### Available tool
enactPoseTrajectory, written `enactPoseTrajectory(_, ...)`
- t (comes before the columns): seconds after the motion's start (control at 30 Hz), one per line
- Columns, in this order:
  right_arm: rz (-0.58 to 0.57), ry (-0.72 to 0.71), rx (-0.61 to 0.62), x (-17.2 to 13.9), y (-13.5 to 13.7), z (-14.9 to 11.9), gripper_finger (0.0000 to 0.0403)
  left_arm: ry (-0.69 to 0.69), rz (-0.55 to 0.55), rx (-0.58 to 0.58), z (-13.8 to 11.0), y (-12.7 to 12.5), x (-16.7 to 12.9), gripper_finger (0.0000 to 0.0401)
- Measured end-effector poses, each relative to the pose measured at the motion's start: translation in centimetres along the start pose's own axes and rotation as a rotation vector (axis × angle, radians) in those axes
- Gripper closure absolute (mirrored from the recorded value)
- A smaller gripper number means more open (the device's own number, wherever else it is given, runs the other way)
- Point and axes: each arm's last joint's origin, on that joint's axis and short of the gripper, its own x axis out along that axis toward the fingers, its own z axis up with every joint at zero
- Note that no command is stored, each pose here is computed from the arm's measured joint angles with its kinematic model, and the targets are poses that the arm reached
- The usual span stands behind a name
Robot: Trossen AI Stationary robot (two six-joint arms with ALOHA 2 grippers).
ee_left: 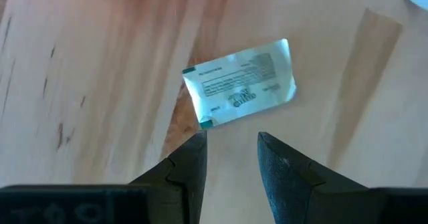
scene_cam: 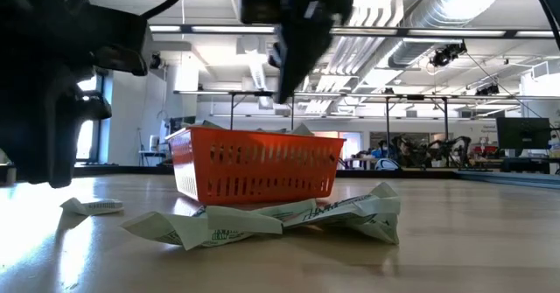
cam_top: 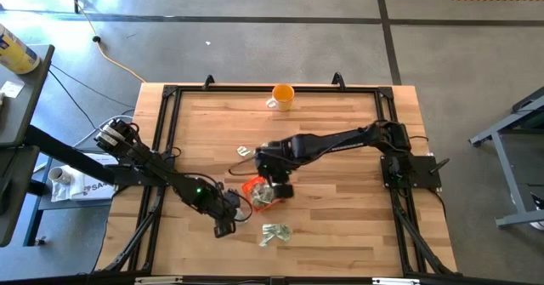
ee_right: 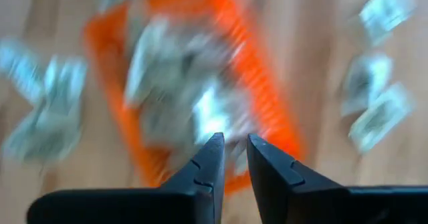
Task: Pick and place Stevia / Truvia into bins
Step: Put the stevia packet into the bin
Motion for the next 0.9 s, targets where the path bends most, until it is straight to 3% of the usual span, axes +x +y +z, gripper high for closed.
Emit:
enactPoseTrajectory(0.1,0.052,0.101,-0.069,0.3,1.7,-1.4,0.034,-0.031,0.019,0.1,0.1,0.0,0.0,0.0235)
enactPoseTrajectory(0.23,0.084,0.149,-0.157,0.3,4.7,-2.6,0.0316,-0.091,0.069,0.338,0.2,-0.1,0.0,0.0232)
enactPoseTrajectory(0.37,0.064,0.184,-0.144,0.3,6.9,-4.3,0.0267,-0.117,0.034,0.463,0.5,-0.5,-0.1,0.02)
enactPoseTrajectory(0.53,-0.067,0.221,-0.06,0.3,8.4,-8.6,0.0195,-0.104,0.014,0.543,0.5,-0.6,0.1,0.0136)
enactPoseTrajectory(0.67,-0.079,0.194,0.073,0.1,9.4,-11.9,0.0154,-0.083,0.011,0.632,0.5,-0.7,1.2,0.0103)
enactPoseTrajectory(0.8,-0.09,0.129,0.22,-0.5,10.3,-13.7,0.014,-0.058,-0.011,0.634,1.0,-0.4,2.7,0.0099)
enactPoseTrajectory(0.9,-0.114,0.097,0.278,-0.7,10.9,-14.2,0.0139,-0.043,-0.061,0.593,1.9,0.2,3.6,0.0118)
